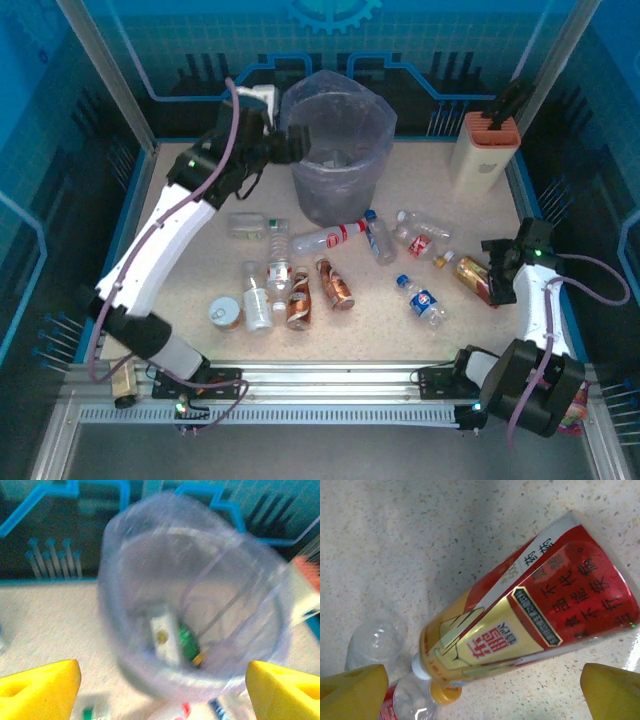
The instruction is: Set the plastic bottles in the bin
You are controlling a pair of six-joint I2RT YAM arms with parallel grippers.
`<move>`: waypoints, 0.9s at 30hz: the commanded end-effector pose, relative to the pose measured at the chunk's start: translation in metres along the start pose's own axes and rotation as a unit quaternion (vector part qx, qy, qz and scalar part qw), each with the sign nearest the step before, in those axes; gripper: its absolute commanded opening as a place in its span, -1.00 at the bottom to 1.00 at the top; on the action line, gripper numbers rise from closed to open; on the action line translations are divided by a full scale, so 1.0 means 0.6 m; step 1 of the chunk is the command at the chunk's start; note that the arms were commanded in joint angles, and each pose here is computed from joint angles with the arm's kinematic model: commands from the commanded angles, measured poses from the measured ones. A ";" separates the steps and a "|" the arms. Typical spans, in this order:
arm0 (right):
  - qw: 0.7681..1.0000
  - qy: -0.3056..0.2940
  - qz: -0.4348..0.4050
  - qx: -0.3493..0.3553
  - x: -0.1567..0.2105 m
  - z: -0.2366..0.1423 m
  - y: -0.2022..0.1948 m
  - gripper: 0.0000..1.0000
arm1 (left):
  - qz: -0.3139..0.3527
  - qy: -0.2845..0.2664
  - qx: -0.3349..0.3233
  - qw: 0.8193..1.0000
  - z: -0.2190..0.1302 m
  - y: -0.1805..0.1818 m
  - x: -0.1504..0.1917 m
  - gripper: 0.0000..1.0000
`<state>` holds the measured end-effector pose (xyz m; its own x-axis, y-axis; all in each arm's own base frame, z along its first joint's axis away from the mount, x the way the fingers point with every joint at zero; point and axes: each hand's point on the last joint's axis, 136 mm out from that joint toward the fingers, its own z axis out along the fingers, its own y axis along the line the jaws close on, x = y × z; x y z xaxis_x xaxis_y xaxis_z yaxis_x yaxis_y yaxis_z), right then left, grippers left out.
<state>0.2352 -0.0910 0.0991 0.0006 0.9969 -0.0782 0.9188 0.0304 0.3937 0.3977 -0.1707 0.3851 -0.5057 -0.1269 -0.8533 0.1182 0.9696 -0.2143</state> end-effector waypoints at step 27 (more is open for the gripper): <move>0.991 -0.036 0.091 0.093 -0.041 0.122 -0.045 0.88 | -0.194 0.154 -0.070 0.966 -0.020 0.156 0.356 0.73</move>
<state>0.2459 -0.1117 0.0275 0.1552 0.9865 -0.0520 0.9586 -0.1377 0.2492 0.2948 -0.0991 0.2017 -0.7160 -0.3325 -0.6138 -0.1915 0.9391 -0.2853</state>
